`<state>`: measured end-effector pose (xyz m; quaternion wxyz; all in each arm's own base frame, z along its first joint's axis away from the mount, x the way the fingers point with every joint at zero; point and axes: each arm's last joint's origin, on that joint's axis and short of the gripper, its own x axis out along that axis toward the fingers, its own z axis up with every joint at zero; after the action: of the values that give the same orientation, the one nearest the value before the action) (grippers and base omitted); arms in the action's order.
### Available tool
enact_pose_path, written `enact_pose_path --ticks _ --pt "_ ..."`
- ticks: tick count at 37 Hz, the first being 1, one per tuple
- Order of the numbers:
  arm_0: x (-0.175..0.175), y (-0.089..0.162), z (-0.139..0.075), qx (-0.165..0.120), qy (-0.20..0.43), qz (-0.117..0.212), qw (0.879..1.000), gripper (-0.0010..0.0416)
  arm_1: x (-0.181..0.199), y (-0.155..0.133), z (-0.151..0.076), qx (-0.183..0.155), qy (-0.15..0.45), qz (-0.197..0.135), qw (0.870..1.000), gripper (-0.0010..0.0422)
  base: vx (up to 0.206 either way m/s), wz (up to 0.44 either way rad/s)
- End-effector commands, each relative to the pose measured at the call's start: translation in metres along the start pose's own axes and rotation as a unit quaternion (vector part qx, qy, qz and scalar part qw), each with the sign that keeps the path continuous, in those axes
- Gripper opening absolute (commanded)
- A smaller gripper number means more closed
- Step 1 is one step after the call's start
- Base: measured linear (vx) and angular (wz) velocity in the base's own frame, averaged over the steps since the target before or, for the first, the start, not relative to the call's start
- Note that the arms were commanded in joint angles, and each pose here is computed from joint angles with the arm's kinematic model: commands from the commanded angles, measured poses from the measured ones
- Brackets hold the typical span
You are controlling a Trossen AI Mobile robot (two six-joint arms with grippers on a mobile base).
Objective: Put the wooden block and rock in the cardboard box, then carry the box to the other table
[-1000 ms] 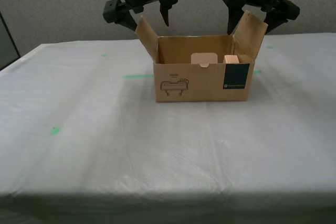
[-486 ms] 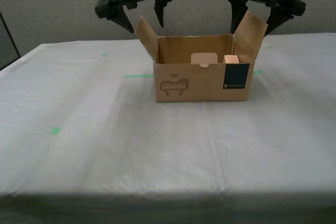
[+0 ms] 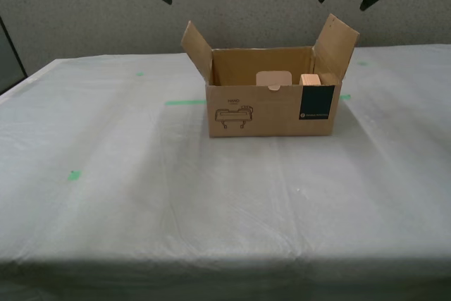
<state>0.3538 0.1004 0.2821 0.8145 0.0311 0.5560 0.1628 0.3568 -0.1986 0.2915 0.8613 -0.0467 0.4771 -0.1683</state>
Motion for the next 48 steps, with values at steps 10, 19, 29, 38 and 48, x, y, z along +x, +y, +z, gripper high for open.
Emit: enact_pose_path --ticks 10,19,29,38,48 --pt "-0.053 0.008 -0.015 -0.011 -0.037 -0.024 0.999 0.0399 -0.066 -0.004 0.001 0.008 -0.055 -0.018 0.998 0.0389 0.0 0.0" --pt "-0.091 0.012 -0.029 -0.017 -0.083 -0.021 0.996 0.0399 -0.106 -0.002 -0.008 0.033 -0.07 0.008 0.997 0.0389 0.0 0.0" --pt "-0.121 0.002 -0.04 -0.01 -0.117 -0.032 0.993 0.0399 -0.138 0.003 -0.02 0.043 -0.079 0.059 0.994 0.0389 0.0 0.0" --pt "-0.126 -0.01 -0.044 0.005 -0.109 -0.044 0.993 0.0399 -0.157 0.004 -0.024 0.052 -0.094 0.055 0.993 0.0389 0.0 0.0" --pt "-0.109 -0.016 -0.053 0.005 -0.077 -0.047 0.996 0.0399 -0.154 0.009 -0.03 0.058 -0.08 0.094 0.991 0.0389 0.0 0.0"
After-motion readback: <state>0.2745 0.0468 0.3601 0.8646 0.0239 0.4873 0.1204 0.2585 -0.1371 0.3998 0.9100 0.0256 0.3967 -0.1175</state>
